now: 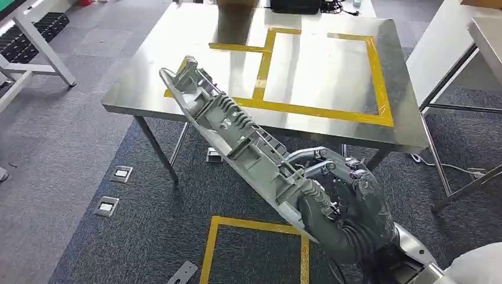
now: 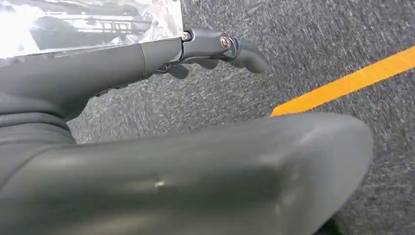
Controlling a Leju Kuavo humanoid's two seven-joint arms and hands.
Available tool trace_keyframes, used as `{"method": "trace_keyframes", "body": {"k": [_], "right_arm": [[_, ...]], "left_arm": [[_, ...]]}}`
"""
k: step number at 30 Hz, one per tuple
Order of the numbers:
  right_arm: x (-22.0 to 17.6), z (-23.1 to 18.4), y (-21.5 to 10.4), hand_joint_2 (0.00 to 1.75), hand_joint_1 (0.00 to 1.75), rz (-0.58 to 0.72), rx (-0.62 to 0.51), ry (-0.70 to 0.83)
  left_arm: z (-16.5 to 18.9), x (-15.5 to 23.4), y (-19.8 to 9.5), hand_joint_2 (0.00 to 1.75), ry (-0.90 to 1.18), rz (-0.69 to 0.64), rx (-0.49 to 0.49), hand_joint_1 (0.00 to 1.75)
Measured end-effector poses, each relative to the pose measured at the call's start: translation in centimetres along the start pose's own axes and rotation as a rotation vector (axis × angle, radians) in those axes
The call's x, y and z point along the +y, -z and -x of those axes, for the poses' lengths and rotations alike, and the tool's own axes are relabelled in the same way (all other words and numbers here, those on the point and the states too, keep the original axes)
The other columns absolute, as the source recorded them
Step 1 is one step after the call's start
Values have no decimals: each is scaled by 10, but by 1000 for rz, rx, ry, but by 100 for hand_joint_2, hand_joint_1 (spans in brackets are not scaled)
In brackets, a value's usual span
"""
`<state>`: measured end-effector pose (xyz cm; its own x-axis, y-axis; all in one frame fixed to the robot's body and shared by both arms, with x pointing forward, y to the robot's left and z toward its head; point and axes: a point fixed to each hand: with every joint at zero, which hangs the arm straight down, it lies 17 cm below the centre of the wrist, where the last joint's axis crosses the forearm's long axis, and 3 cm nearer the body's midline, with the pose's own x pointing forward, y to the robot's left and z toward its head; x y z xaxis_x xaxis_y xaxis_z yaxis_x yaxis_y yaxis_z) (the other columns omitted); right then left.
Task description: Take the parts from the cabinet and place them on the table.
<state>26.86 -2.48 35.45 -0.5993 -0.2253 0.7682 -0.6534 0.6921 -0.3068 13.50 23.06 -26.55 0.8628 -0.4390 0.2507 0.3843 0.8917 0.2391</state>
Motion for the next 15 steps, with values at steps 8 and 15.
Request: {"method": "trace_keyframes", "body": {"k": [8, 15], "right_arm": [[0, 0, 0, 175, 175, -1, 0, 1], [0, 1, -1, 175, 175, 0, 2, 2]], "left_arm": [[-2, -3, -1, 175, 2, 16, -2, 0], [-3, -1, 0, 175, 0, 1, -6, 0]]}}
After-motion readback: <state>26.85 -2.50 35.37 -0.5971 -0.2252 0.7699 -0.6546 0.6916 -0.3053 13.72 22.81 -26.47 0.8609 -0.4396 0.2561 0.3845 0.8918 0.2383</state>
